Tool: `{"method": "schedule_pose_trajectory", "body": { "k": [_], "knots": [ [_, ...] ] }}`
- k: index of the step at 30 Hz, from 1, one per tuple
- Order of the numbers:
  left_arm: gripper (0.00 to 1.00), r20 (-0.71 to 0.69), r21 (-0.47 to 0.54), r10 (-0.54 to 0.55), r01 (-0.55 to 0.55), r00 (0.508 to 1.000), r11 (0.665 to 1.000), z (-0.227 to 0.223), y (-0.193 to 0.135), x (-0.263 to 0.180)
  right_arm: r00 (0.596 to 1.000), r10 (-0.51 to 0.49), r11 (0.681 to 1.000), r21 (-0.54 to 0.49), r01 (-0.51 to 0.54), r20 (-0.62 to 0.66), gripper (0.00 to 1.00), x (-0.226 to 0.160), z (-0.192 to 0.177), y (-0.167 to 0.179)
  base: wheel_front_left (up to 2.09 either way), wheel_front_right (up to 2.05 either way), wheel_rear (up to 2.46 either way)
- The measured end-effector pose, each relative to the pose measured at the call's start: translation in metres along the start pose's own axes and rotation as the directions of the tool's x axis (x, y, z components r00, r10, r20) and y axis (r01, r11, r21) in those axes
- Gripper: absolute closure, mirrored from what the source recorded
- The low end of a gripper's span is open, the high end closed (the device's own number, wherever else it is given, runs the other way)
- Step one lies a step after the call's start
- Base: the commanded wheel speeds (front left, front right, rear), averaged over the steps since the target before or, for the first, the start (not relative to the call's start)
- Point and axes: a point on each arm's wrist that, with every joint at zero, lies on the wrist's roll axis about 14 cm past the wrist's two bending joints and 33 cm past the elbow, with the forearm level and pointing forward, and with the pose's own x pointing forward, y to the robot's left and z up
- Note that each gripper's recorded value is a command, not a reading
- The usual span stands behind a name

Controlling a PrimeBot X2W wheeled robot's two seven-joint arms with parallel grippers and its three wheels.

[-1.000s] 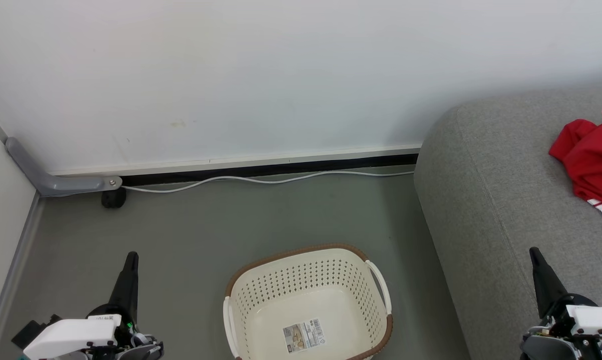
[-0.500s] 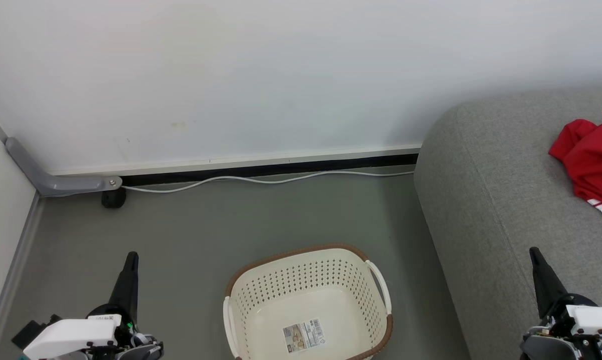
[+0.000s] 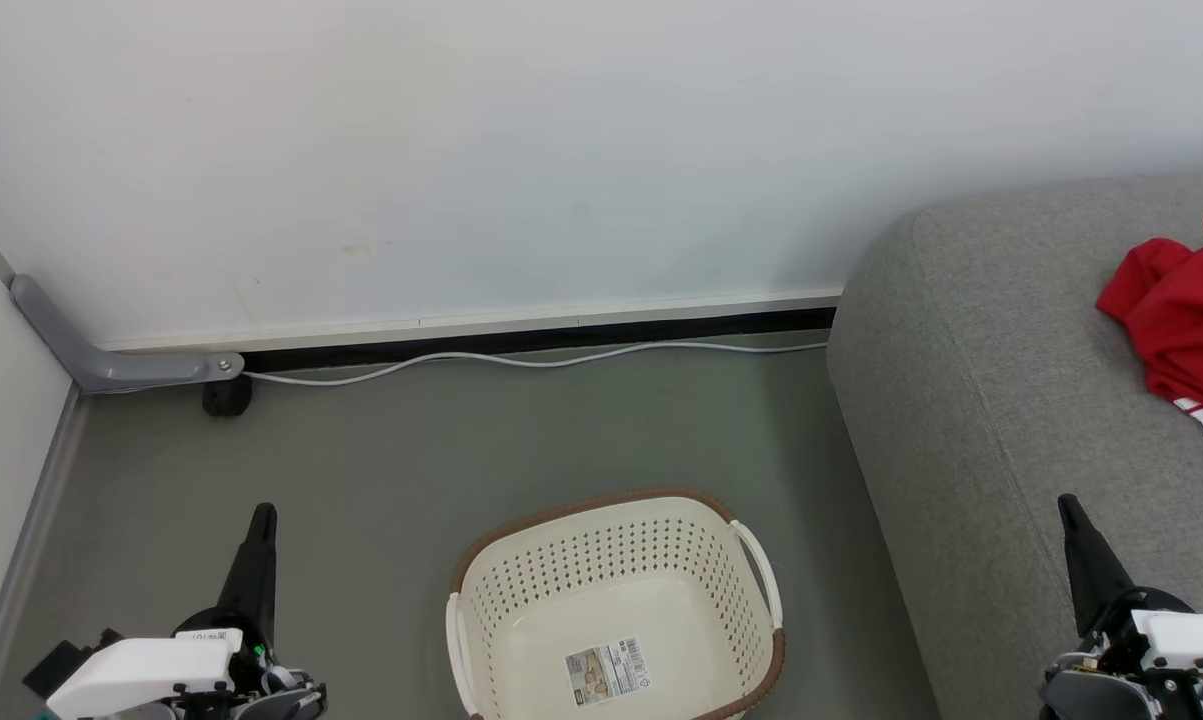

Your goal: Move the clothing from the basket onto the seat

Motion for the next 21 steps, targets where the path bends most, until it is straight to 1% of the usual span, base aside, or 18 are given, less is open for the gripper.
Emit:
{"method": "schedule_pose_trajectory", "body": {
  "k": [21],
  "knots": [
    [1.00, 0.000, 0.000, 0.000, 0.000, 1.000, 1.000, 0.0000, 0.0000, 0.0000, 1.000, 0.000, 1.000, 0.000, 0.000, 0.000, 1.00, 0.0000, 0.0000, 0.0001, 0.00, 0.00, 0.00]
  ]
}}
